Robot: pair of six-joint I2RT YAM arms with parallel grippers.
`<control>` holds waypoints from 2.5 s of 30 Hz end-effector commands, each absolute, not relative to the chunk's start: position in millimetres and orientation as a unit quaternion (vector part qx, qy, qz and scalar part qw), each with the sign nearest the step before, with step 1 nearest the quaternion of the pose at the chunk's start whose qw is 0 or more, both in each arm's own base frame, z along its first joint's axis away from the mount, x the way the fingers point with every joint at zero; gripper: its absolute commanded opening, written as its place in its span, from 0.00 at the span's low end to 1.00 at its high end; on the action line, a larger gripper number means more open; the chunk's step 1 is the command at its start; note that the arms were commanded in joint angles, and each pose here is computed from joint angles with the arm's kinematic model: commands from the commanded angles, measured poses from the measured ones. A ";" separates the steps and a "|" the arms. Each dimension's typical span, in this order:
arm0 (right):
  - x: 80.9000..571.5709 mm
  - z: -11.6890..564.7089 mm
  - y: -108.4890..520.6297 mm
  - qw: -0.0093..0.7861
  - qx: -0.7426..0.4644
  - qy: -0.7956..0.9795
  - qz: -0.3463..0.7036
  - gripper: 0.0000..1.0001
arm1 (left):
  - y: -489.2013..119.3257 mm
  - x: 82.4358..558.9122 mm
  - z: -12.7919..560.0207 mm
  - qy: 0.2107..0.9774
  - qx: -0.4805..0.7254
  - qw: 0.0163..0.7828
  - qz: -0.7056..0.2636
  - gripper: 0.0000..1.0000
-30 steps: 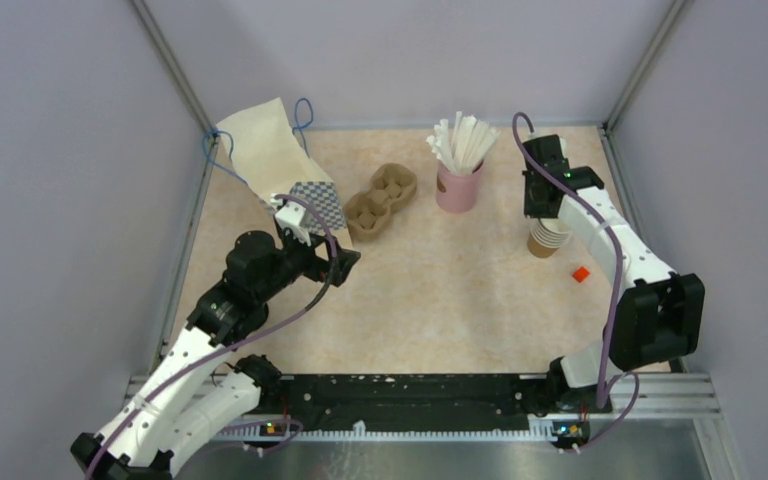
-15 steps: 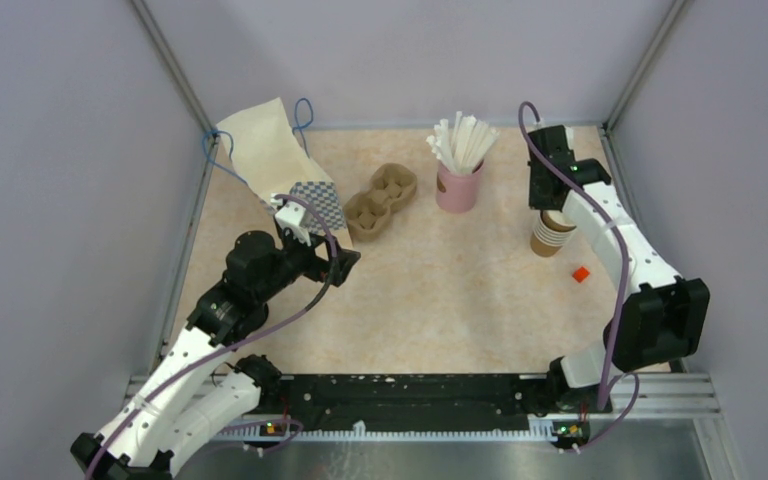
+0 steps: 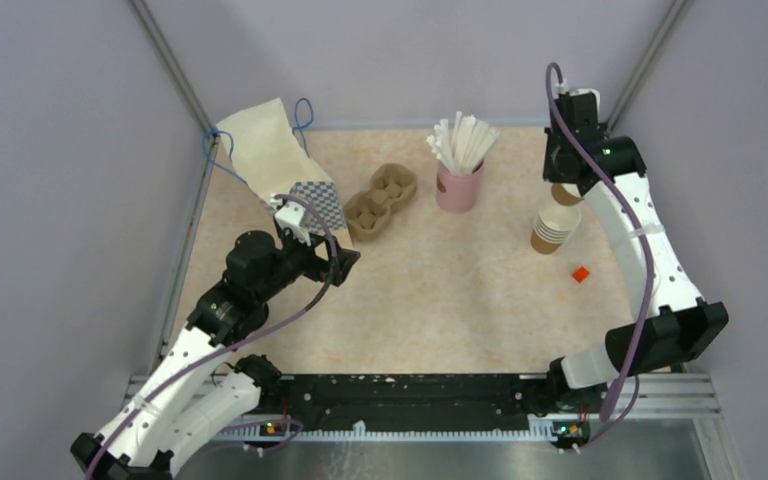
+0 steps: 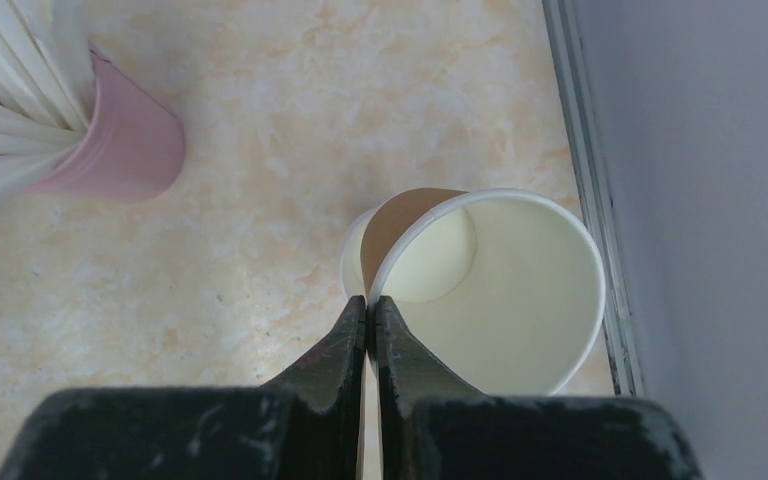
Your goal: Pack the takeout coffee
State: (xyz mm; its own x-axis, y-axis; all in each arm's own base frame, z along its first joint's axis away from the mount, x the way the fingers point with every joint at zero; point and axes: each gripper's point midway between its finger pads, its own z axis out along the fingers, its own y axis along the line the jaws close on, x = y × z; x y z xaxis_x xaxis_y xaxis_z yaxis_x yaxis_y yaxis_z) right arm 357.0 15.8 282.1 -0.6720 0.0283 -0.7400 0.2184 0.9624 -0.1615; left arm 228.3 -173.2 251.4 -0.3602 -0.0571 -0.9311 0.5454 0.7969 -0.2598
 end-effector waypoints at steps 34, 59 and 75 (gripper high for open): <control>208.4 96.7 287.6 0.286 -0.241 0.926 0.043 0.00 | -130.2 249.5 248.3 0.800 0.075 0.570 -0.171 0.99; 214.2 234.1 258.9 0.447 -0.208 0.861 0.129 0.22 | -55.7 267.2 269.1 0.790 -0.235 0.561 -0.070 0.99; 204.4 235.5 240.5 0.469 -0.201 0.847 0.150 0.22 | 30.8 235.9 174.7 0.774 -0.499 0.389 -0.003 0.94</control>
State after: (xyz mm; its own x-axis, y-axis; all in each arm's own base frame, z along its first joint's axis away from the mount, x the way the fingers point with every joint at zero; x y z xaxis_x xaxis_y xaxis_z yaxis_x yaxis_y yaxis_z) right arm 206.1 235.5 225.2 -0.5142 -0.2350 -0.8248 -0.4590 0.8878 0.0333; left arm 257.8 22.5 204.5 -0.2258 -0.7104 -0.6666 -0.6586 0.6156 -0.4328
